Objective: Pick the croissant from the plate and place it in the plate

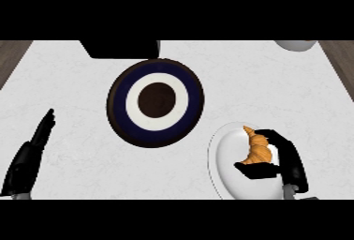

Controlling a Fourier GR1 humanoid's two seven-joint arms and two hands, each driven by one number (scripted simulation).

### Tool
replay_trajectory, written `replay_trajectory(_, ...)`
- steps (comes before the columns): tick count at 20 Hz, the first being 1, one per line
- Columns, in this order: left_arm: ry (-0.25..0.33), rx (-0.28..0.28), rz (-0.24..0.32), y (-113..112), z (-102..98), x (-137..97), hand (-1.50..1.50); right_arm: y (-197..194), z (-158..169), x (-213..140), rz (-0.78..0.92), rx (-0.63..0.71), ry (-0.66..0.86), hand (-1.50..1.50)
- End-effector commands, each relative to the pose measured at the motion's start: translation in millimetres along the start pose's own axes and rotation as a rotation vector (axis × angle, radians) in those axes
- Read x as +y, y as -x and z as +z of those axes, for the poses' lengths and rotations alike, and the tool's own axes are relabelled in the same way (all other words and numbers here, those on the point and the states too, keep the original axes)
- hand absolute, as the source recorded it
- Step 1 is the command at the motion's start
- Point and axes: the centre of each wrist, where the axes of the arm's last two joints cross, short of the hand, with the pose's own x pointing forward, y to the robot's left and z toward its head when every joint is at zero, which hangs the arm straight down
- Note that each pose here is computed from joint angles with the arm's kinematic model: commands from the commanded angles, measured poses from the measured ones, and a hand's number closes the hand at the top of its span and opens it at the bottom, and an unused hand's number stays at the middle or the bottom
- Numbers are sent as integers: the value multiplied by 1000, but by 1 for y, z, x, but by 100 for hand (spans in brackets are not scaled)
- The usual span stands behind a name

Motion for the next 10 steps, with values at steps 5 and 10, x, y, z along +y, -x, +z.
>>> replay_trajectory(5, 2, 23, 9, 6, -2, -2, 0, 57, 26, 22, 352, 78, 147, 150)
replay_trajectory(10, -15, -1, -2, -9, 2, -4, 0, 57, 38, 31, 393, 81, 283, 150)
